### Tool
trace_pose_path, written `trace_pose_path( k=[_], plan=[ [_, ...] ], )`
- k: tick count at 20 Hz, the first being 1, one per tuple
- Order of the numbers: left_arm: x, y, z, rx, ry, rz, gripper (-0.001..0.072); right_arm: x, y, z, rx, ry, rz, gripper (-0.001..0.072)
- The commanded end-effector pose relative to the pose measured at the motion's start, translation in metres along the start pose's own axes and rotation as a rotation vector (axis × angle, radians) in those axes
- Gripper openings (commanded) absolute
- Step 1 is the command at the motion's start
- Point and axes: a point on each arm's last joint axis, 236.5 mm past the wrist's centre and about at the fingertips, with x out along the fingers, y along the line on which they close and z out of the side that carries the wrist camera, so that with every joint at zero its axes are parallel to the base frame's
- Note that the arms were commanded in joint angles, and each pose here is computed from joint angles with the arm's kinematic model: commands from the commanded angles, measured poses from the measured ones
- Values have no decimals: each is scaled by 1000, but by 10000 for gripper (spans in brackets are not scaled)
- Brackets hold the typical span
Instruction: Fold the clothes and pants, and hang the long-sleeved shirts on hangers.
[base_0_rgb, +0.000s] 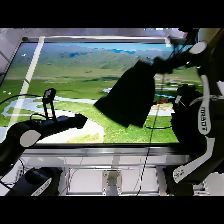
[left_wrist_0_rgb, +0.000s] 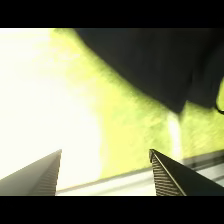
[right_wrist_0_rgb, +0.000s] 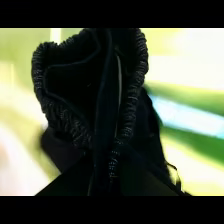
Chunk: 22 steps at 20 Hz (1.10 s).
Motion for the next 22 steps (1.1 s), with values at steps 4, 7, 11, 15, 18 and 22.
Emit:
trace_pose_path(
  k=[4, 7, 11, 15, 18, 22],
  plan=[
    [-27, -20, 30, 9, -164, -84, 613, -214, -81, 42, 229, -427, -334, 22],
    [-30, -22, 31, 11, -174, -90, 612, -309, -121, -18, 329, -414, -575, 21],
    [-30, -22, 31, 11, -173, -90, 613, -379, -139, -116, 418, -337, -742, 21],
    [-30, -22, 31, 11, -173, -91, 613, -397, -172, -228, 678, -389, -868, 21],
    [-30, -22, 31, 11, -173, -91, 613, -348, -190, -308, 879, -321, -841, 22],
    [-30, -22, 31, 11, -173, -91, 613, -292, -205, -399, 1016, -125, -882, 22]
  ],
)
